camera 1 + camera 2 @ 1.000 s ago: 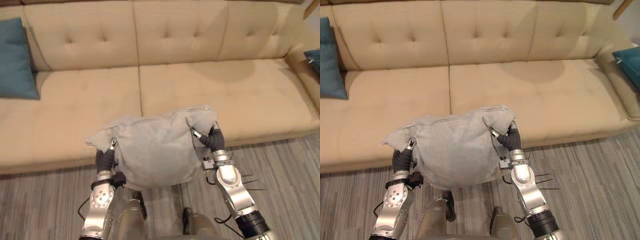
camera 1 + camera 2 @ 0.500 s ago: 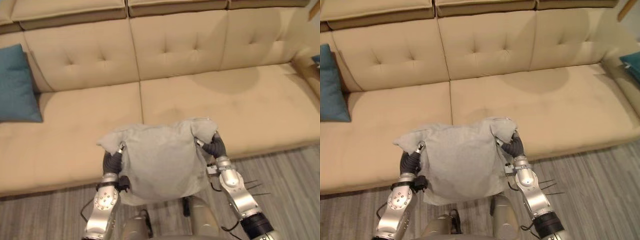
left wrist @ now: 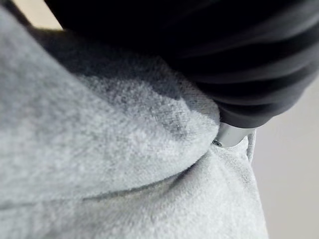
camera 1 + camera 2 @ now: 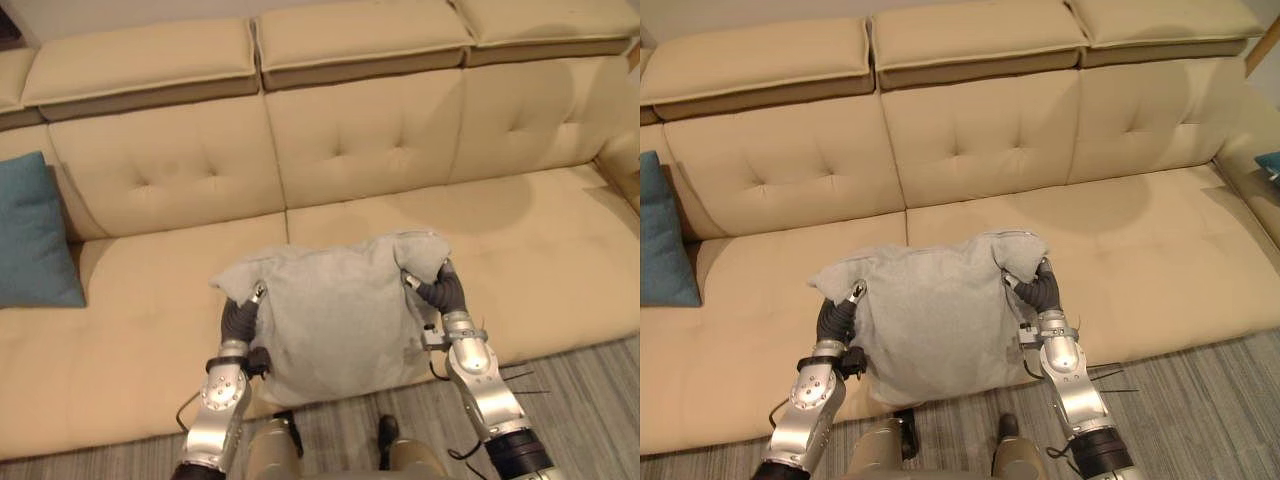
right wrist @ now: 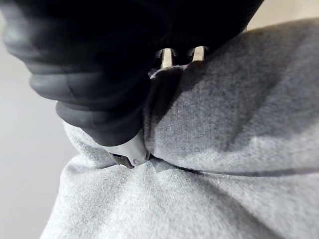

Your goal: Pick up cushions and gather them together orderly.

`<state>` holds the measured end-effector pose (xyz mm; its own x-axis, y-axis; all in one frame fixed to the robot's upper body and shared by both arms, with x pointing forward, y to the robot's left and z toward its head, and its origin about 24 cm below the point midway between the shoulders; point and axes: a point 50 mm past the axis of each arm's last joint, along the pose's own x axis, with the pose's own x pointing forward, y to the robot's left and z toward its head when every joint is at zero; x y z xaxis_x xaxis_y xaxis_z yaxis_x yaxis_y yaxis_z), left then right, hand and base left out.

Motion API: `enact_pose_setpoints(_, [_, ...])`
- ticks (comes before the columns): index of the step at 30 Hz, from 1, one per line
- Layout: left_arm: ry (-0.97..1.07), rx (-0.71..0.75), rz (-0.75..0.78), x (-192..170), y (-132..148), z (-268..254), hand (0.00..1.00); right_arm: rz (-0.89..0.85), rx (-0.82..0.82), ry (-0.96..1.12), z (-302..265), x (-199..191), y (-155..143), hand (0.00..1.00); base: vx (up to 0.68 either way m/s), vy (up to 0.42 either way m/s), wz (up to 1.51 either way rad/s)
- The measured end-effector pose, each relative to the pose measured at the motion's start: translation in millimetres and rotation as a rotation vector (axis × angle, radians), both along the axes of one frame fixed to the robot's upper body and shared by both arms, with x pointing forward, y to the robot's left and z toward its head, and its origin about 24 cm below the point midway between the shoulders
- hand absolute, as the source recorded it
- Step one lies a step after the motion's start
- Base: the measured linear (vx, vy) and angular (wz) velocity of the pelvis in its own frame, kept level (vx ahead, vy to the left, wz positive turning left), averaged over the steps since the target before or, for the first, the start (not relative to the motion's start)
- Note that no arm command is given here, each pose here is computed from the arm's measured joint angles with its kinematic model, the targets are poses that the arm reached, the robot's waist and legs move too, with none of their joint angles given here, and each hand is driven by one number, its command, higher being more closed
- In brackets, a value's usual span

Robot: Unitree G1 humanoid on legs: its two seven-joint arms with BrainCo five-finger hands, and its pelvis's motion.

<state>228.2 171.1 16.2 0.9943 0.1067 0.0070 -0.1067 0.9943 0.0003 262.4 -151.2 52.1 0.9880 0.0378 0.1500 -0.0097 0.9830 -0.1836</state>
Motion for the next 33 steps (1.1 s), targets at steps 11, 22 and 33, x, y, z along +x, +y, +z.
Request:
enact_pose_setpoints(11, [-0.343, 0.095, 0.137, 106, 13, 110, 1.0, -0.043, 0.024, -0.378, 130, 90, 35, 1.0, -0.08, 0.02, -0.16])
enact_pose_setpoints(22, [-0.771, 0.007, 0.363, 151, 12, 306, 1.0, -0.226, 0.187, -0.679, 286, 117, 41, 1.0, -0.16, -0.015, 0.05])
enact_pose_setpoints(33, [-0.974, -0.084, 0.45, 124, 21, 414, 0.0, -0.257, 0.291, -0.83, 372, 99, 45, 0.0, 0.01, -0.026, 0.16])
